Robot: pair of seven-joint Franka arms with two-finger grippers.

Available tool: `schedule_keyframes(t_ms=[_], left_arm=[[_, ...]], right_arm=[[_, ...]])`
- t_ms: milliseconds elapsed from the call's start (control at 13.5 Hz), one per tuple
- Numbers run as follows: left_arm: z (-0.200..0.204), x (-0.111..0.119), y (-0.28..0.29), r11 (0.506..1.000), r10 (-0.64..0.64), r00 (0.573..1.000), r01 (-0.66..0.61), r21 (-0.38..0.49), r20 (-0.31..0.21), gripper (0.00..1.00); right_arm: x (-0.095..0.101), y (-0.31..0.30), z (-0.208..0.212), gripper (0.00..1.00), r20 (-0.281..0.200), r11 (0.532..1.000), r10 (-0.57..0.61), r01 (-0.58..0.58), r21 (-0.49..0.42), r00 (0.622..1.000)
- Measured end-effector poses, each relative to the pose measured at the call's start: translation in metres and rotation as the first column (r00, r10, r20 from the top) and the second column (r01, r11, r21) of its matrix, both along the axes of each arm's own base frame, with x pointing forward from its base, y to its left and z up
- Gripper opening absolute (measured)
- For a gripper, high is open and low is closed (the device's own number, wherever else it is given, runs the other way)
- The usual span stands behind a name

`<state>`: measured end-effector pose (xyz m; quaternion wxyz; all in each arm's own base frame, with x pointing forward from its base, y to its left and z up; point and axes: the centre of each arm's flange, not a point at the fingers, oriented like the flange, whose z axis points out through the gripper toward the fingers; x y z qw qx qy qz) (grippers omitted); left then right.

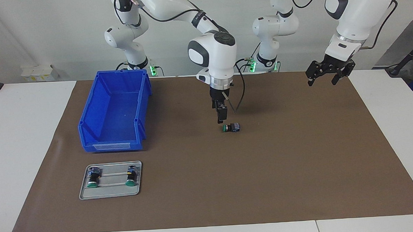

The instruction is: Place and press button with both arms

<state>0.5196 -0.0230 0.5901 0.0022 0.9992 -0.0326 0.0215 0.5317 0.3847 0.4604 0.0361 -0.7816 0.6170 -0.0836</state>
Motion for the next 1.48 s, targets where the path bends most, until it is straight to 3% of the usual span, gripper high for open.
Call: schedule_keyframes(t_ms=[222,370,592,740,814,1036,1257,1479], left_arm=[[0.000,0.000,0.000,1.000,0.000,1.000,0.000,0.000,0.000,1.00],[0.000,0.000,0.000,1.000,0.000,1.000,0.000,0.000,0.000,1.00],[0.000,0.000,0.000,1.000,0.000,1.000,0.000,0.000,0.000,1.00],[0.000,0.000,0.000,1.000,0.000,1.000,0.000,0.000,0.000,1.00],[0.000,0.000,0.000,1.000,0.000,1.000,0.000,0.000,0.000,1.00],[0.000,0.000,0.000,1.000,0.000,1.000,0.000,0.000,0.000,1.00],[0.000,0.000,0.000,1.000,0.000,1.000,0.000,0.000,0.000,1.00],[0.000,0.000,0.000,1.000,0.000,1.000,0.000,0.000,0.000,1.00]], right_arm=[[0.026,-0.089,0.035,1.00,-0.005,0.984,0.175,-0.175,-0.035,0.984],[0.044,-0.153,0.058,1.00,-0.018,0.947,0.314,-0.315,-0.068,0.949],[0.055,-0.246,0.088,1.00,-0.065,0.840,0.527,-0.531,-0.113,0.847],[0.055,-0.299,0.103,1.00,-0.104,0.728,0.666,-0.674,-0.121,0.738],[0.054,-0.321,0.108,1.00,-0.123,0.682,0.711,-0.721,-0.121,0.693],[0.045,-0.368,0.122,1.00,-0.176,0.600,0.775,-0.794,-0.095,0.607],[0.029,-0.385,0.154,1.00,-0.240,0.466,0.856,-0.885,-0.025,0.458],[0.023,-0.397,0.161,1.00,-0.249,0.450,0.865,-0.893,-0.004,0.437]])
